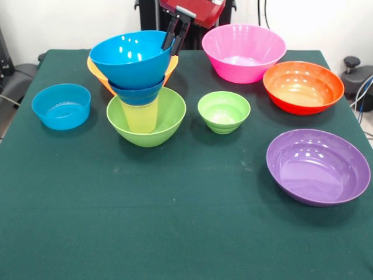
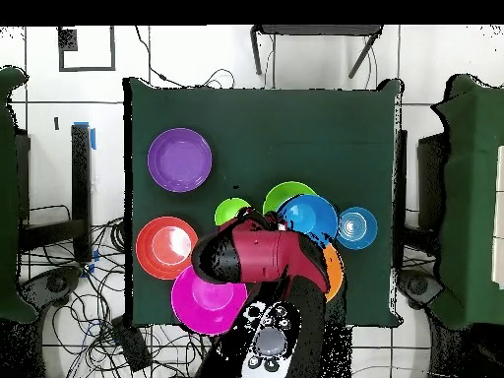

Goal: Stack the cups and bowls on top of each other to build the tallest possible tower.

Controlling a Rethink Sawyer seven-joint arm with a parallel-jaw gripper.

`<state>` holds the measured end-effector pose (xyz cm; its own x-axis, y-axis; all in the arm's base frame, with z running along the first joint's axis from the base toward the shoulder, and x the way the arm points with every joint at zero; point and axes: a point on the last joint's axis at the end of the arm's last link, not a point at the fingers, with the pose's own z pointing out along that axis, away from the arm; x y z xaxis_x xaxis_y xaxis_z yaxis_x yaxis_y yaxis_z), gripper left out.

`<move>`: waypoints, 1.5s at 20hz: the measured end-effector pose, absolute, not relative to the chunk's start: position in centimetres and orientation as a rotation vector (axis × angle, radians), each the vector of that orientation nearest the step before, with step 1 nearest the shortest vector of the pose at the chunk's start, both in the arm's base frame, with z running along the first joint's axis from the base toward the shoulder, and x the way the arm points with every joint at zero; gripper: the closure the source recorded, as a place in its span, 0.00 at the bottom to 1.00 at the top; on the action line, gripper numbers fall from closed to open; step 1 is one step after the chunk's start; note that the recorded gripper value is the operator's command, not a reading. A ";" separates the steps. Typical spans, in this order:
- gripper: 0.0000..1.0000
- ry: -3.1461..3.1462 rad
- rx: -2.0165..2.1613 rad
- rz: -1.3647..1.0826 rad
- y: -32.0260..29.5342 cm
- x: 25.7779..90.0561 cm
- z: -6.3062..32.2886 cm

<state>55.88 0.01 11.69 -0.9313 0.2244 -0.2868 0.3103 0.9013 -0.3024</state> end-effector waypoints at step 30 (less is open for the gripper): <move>1.00 2.825 0.454 -0.512 -1.9 55.8 11.3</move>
<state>55.79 -1.94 11.34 -0.9243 0.2585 -0.2807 0.3405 0.8907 -0.3011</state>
